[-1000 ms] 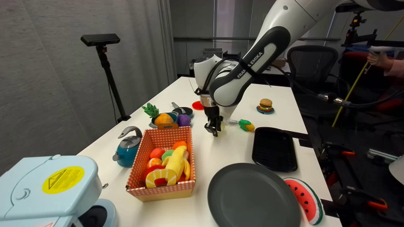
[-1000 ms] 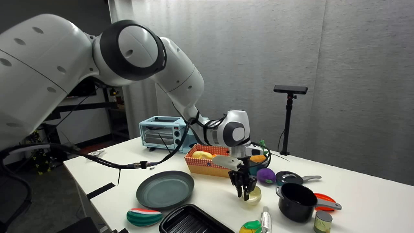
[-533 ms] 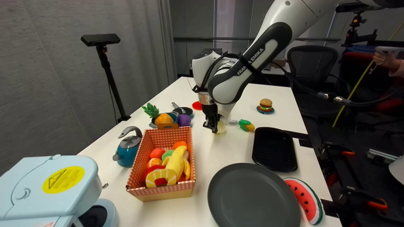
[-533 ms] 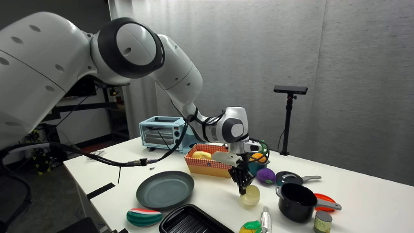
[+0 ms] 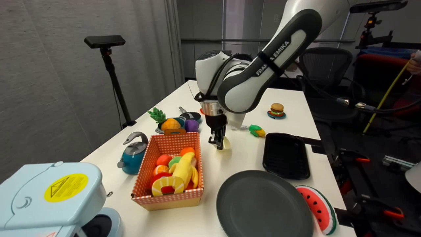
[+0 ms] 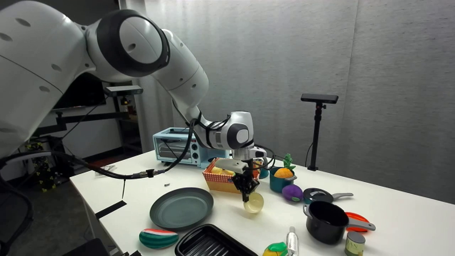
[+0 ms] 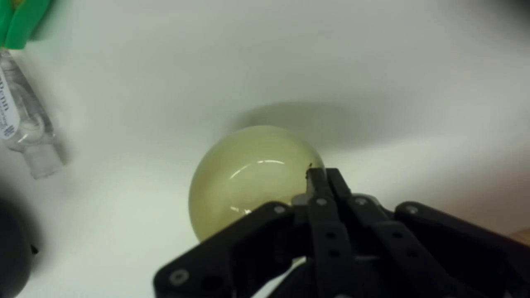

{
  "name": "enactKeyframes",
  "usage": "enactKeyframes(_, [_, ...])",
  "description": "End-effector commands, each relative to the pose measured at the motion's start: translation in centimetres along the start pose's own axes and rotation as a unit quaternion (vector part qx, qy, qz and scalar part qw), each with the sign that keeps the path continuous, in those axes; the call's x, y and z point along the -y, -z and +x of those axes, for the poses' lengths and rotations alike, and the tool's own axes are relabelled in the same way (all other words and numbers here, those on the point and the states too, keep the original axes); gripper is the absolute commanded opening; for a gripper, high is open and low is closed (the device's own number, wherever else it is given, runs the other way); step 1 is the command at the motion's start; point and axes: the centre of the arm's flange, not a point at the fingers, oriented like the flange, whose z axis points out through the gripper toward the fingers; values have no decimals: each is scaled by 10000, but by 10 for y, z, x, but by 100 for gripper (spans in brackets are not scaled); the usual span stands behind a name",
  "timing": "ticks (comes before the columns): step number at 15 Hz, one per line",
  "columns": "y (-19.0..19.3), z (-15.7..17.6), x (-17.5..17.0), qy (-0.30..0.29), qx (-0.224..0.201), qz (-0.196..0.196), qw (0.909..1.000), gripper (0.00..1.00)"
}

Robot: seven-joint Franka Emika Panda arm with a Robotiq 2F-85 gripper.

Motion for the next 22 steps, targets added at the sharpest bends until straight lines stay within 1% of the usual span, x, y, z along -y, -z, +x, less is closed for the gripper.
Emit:
enactKeyframes(1, [27, -44, 30, 644, -155, 110, 9977, 1])
enactKeyframes(6, [51, -85, 65, 1404, -267, 337, 9892, 1])
enactKeyframes(10, [70, -122, 78, 1936, -181, 444, 9799, 1])
enactKeyframes(13, [80, -154, 82, 2368, -130, 455, 9704, 1])
enactKeyframes(16, [89, -191, 86, 2878, -103, 447, 9566, 1])
enactKeyframes(20, [94, -238, 94, 3611, 92, 384, 9317, 1])
enactKeyframes(22, [93, -256, 97, 3876, 208, 350, 9209, 1])
